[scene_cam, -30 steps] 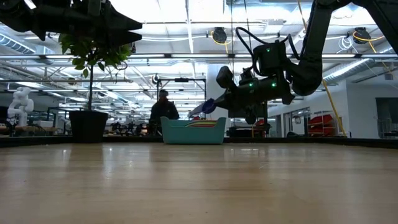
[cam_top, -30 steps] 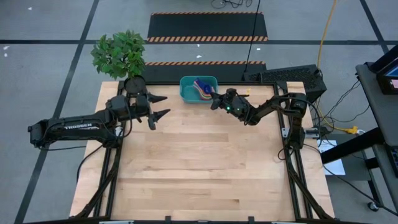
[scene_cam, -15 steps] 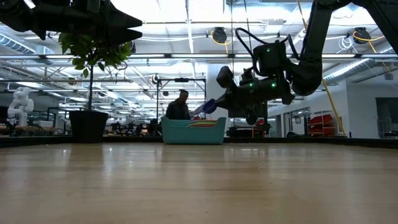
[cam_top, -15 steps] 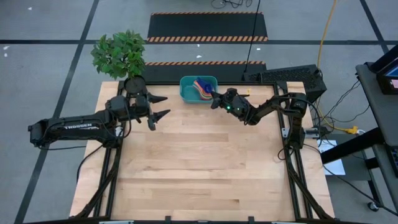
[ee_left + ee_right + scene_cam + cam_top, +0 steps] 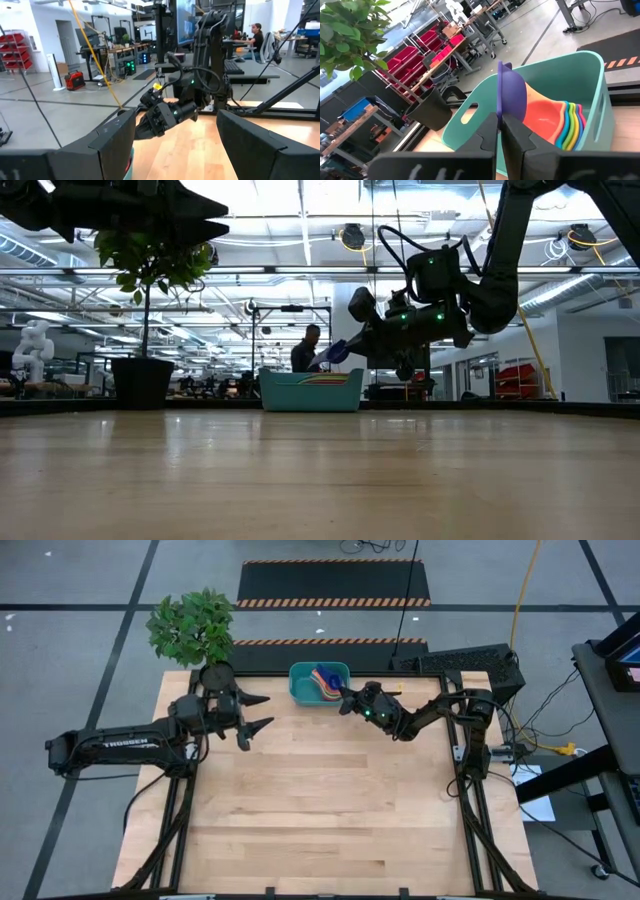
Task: Nest measuring cups in basket
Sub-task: Stack the dark blue measuring cup on top of the orange measuring cup in the blue bin
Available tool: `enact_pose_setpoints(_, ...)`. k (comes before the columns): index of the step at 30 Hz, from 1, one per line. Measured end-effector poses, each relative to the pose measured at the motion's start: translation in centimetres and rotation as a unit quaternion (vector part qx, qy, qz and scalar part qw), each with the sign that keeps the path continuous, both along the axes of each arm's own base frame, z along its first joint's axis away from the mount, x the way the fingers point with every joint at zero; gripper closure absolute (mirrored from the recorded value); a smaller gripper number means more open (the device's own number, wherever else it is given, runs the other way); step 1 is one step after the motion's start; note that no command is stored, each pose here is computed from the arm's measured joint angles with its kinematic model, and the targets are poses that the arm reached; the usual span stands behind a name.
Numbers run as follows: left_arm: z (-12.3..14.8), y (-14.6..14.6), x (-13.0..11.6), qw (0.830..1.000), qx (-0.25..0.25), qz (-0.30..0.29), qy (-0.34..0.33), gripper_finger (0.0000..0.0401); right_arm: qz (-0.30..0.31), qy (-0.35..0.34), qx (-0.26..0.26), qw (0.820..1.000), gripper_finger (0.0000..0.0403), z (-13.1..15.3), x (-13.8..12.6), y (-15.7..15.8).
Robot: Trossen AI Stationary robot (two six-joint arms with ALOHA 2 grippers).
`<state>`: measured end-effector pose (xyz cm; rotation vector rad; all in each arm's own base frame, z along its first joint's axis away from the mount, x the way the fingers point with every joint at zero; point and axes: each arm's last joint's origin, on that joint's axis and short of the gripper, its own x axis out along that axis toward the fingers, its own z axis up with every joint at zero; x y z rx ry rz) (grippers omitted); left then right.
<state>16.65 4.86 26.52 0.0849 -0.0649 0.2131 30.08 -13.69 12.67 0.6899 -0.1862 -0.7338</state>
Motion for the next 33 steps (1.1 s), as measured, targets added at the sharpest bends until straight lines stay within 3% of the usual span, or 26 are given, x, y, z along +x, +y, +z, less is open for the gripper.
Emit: enact_pose_setpoints(33,0.5,-0.2,0.0,1.000,0.011,-0.006,-0.022,0.0119,0.000,0.014,-0.007,1.000,0.0403,0.6,1.0,-0.5)
